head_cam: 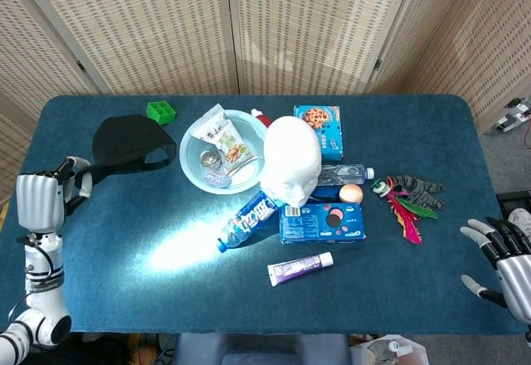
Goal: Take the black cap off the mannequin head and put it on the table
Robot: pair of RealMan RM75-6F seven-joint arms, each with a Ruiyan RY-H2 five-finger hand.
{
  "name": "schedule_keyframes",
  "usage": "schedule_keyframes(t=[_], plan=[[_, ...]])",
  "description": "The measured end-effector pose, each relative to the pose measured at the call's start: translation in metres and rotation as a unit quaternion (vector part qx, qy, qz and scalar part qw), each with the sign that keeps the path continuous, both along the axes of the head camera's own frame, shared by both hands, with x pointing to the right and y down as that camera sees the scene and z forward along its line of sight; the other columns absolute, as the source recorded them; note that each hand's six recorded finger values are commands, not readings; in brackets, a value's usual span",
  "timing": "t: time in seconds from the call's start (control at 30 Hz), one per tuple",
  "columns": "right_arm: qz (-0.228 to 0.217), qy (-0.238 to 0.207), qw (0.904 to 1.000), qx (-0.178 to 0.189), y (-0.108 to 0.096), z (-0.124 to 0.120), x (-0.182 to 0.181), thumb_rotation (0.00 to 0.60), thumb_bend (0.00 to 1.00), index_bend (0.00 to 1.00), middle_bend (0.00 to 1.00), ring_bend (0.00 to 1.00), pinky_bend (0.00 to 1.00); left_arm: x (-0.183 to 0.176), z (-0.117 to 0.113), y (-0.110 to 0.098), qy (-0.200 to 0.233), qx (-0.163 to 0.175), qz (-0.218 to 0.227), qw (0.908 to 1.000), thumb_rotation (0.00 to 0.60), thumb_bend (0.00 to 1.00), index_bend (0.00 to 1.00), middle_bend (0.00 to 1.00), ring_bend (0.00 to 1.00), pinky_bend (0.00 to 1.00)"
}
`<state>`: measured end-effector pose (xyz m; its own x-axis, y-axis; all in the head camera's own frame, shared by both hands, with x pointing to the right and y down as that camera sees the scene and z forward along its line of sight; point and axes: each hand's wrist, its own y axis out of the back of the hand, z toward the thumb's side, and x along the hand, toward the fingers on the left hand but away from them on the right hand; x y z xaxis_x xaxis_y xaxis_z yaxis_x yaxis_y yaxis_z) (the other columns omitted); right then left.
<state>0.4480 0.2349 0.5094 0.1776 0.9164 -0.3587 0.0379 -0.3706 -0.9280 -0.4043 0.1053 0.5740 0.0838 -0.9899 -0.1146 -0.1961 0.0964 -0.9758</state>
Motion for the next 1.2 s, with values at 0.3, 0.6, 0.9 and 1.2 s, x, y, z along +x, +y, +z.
schedule_keyframes(t=[0.3,0.6,0.9,1.2], plan=[[-0.006,-0.003,1.0000,-0.003,-0.002,0.003,-0.004,0.600,0.11,0.25,0.21,0.12,0.14,-0.015,0.001,0.023,-0.064,-0.024,0.024,0.9974,0.600,0.45,0.67,0.97,1.00,1.00],[-0.008,-0.004,1.0000,-0.003,-0.002,0.004,-0.007,0.600,0.11,0.25,0.21,0.12,0.14,0.000,0.029,0.043,-0.076,-0.077,0.062,0.9922,0.600,0.45,0.67,0.97,1.00,1.00],[-0.002,-0.001,1.0000,-0.002,0.000,0.002,-0.004,0.600,0.11,0.25,0.21,0.12,0.14,0.030,0.066,0.051,-0.080,-0.120,0.093,0.9852,0.600,0.44,0.65,0.97,1.00,1.00],[0.000,0.002,1.0000,-0.002,0.001,0.002,-0.003,0.600,0.11,0.25,0.21,0.12,0.14,0.049,0.081,0.063,-0.104,-0.168,0.087,0.9765,0.600,0.07,0.29,0.88,0.95,1.00]])
